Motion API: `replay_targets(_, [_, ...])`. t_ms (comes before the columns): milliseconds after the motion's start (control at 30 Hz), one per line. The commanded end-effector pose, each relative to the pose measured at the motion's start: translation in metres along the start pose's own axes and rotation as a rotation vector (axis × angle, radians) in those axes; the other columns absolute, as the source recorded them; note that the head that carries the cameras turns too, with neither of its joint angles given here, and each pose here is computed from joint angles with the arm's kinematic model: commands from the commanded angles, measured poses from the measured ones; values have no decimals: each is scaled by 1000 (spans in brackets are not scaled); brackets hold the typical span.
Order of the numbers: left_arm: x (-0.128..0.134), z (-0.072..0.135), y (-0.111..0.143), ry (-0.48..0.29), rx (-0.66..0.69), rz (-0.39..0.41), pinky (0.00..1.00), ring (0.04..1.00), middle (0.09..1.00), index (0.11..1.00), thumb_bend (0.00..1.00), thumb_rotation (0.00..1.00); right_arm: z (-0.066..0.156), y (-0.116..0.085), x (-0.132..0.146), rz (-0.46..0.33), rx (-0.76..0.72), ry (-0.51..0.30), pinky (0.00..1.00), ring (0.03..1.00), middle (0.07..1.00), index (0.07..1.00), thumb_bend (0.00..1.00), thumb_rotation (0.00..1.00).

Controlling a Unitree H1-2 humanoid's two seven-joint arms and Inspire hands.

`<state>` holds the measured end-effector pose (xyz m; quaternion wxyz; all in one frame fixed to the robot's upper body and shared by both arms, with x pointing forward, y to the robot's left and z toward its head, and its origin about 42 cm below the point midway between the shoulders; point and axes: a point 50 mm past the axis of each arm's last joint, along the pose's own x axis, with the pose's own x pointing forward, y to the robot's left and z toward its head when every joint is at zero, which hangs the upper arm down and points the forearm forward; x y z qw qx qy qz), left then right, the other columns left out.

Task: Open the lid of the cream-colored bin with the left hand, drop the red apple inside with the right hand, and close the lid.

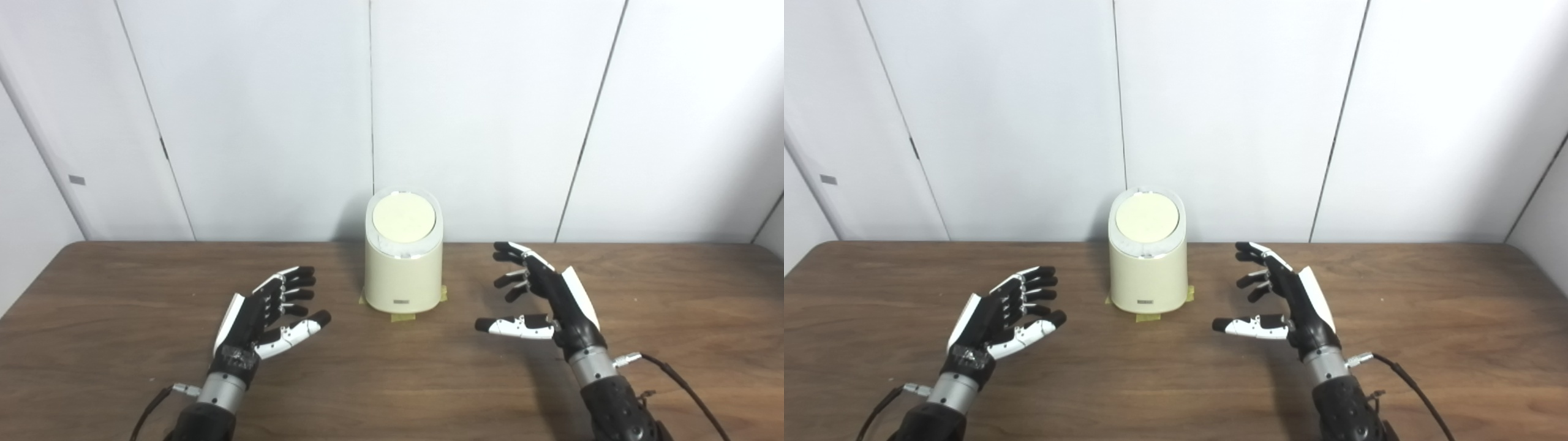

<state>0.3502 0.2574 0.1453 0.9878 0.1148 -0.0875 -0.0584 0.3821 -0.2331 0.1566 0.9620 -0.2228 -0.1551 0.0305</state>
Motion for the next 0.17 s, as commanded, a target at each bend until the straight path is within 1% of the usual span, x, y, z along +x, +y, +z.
replay_targets(0, [14,19,4,-104,4,5,679,769,807,838,796,298,17,-7,11,-33,22,-87,465,604,788,820,813,187])
replay_targets(133, [14,21,5,-115,12,3,689,782,817,863,804,322,17,-6,10,-34,28,-90,471,601,781,817,818,184])
